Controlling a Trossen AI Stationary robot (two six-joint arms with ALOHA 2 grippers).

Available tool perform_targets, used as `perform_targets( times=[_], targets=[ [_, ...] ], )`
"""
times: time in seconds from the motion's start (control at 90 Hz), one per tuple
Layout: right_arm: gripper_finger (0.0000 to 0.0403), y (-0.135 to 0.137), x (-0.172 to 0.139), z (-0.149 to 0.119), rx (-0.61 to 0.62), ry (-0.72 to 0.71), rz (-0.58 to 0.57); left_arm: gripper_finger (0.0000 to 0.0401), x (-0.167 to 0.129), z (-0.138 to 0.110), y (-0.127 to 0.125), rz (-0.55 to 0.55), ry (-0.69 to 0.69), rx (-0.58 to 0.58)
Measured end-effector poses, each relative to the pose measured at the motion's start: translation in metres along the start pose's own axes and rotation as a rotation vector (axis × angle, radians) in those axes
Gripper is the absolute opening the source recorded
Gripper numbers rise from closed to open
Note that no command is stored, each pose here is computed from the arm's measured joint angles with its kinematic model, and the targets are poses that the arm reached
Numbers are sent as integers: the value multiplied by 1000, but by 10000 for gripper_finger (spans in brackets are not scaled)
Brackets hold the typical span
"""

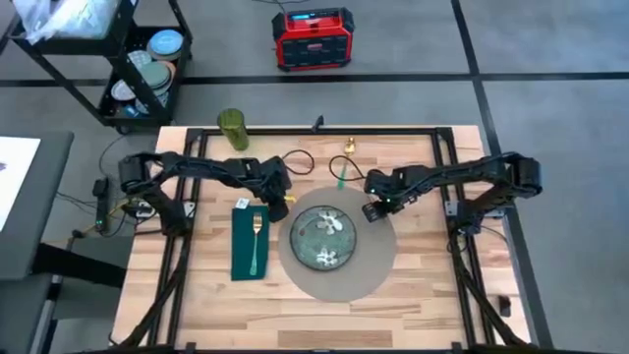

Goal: Set table place
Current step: Put the golden knife on the gray table mat

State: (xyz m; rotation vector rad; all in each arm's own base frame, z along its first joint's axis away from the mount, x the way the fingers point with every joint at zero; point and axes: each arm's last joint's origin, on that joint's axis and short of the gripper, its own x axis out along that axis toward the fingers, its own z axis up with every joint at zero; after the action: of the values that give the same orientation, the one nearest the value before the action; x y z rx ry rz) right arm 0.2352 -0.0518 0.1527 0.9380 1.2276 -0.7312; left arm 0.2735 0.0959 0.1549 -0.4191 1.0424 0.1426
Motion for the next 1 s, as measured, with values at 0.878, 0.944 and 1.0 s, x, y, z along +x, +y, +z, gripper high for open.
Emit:
perform_targets(
  times=[0.878,0.944,1.0],
  targets=[
    [117,0,0,0,-21,7,8,0,47,13,-20,-45,129,335],
    [117,0,0,0,-21,7,9,0,45,14,-20,-41,142,329],
    [117,0,0,0,-21,7,9,0,45,14,-20,-39,148,319]
  ],
)
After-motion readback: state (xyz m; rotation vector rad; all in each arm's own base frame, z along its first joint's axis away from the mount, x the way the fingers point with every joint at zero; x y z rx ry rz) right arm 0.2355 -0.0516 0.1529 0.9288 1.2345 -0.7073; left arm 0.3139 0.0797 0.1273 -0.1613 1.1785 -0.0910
